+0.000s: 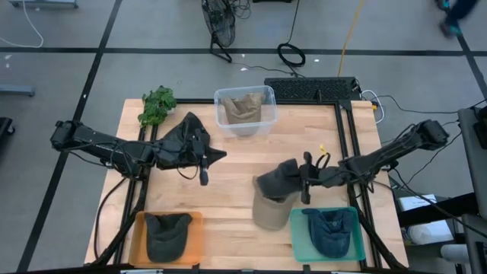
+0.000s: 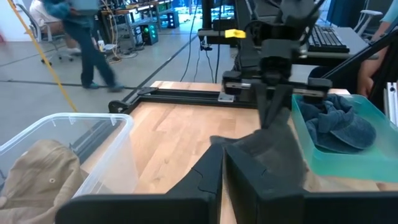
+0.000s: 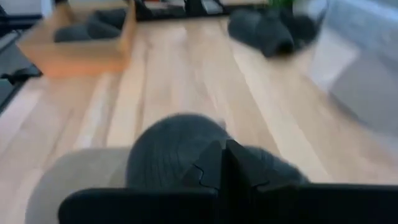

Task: Pick & Place hat
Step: Put the right black cap into the orange bin

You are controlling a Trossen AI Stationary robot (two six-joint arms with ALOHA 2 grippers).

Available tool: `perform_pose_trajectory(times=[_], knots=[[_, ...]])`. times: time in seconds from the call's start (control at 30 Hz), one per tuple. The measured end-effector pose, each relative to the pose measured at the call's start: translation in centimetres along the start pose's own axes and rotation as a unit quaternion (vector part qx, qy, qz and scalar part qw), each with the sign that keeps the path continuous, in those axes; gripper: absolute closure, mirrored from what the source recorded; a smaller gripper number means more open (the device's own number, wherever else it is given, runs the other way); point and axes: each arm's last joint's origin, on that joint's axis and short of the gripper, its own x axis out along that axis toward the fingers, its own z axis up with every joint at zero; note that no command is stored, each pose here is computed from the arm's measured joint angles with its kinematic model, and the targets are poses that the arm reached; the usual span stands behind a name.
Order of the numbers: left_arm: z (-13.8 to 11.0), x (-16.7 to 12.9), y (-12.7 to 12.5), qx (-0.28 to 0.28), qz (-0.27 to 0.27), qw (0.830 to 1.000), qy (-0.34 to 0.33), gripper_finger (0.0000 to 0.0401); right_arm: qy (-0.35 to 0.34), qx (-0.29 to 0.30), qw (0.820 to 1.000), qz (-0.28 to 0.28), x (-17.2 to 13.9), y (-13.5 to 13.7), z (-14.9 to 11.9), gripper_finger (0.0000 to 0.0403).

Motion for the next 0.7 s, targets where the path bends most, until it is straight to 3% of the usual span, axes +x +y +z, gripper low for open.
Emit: perform_pose_trajectory(times=[0.2,0.37,0.47,0.57,0.7], knots=[[0.0,0.1,0.2,-0.003,0.005,1.0,0.0,0.0375,-0.046,-0.048,0.998,0.004,1.2,0.7,0.5,0.0403],[0.0,0.1,0.2,-0.003,0.005,1.0,0.002,0.0375,0.032,-0.064,0.994,-0.086,1.3,-0.2,-1.4,0.0403],[0.0,0.1,0.2,-0.008,0.004,1.0,0.002,0.0375,0.064,-0.043,0.99,-0.115,1.0,-0.6,-2.1,0.0403],[0.0,0.1,0.2,-0.011,0.005,1.0,0.002,0.0375,0.051,-0.007,0.992,-0.113,0.7,-0.8,-1.7,0.0394],[0.0,0.1,0.2,-0.02,0.004,1.0,0.002,0.0375,0.015,0.076,0.995,-0.066,0.3,-0.8,1.1,0.036]])
